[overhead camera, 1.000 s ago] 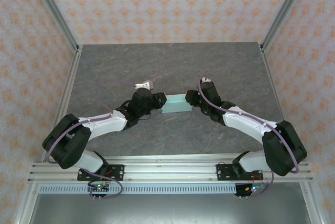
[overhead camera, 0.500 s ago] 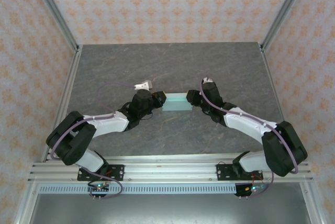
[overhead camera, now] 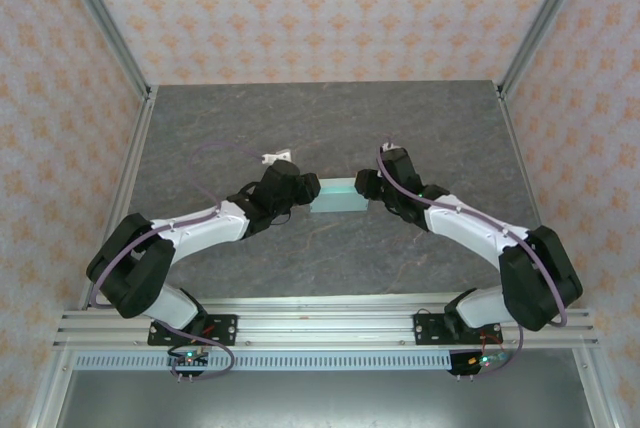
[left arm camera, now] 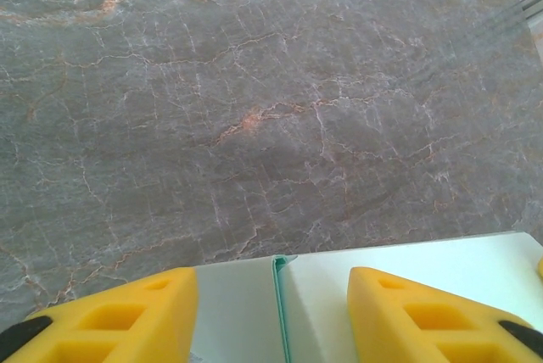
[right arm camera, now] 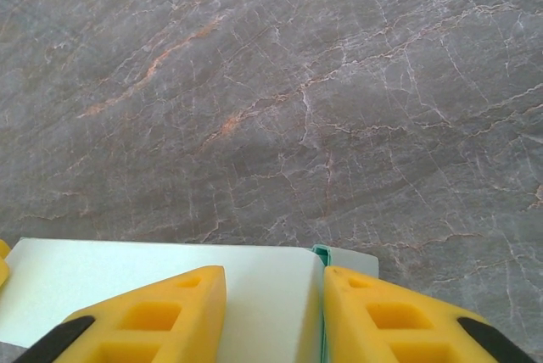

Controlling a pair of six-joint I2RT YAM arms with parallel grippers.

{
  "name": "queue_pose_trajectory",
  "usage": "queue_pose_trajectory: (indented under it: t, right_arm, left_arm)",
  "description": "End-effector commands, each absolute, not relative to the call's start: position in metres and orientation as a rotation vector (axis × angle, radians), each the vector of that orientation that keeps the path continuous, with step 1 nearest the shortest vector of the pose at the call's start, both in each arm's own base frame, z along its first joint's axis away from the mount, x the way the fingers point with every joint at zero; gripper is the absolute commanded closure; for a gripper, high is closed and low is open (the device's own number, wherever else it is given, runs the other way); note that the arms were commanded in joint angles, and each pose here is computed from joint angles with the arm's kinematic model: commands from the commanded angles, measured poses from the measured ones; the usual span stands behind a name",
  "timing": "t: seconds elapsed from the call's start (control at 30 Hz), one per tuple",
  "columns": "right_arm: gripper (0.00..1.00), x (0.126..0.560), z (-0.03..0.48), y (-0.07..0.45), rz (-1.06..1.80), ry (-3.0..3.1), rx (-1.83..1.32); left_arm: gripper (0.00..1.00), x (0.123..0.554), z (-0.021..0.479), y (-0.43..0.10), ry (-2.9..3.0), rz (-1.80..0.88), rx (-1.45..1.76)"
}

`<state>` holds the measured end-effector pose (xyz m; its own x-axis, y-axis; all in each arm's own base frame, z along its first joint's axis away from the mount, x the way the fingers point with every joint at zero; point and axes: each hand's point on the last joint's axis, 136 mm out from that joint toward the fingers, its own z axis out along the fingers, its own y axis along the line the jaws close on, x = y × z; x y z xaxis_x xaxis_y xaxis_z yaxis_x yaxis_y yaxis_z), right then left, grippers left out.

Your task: Fold the paper box

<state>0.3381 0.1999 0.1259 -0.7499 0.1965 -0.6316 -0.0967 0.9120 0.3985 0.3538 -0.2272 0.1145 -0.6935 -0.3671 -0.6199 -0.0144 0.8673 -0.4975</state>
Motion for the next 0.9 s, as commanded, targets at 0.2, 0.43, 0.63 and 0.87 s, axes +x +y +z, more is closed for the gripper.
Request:
queue_pose_trajectory:
  t: [0.2, 0.43, 0.63, 0.87]
  right_arm:
    - [0.54, 0.326, 0.101, 0.163, 0.264, 2.536, -0.001]
    - [0.50, 0.329, 0.103, 0.162, 0.415, 2.582, 0.030]
    - [0.53, 0.321, 0.085, 0.165, 0.605, 2.648, 0.107]
    - [0.62, 0.306, 0.061, 0.165, 0.758, 2.689, 0.202]
  left_arm:
    - [0.57, 0.315, 0.036, -0.206, 2.528, -0.436, -0.254]
    - [0.57, 0.313, 0.034, -0.204, 2.534, -0.426, -0.250]
    - [0.58, 0.309, 0.032, -0.205, 2.549, -0.438, -0.248]
    - [0.61, 0.295, 0.020, -0.212, 2.622, -0.510, -0.245]
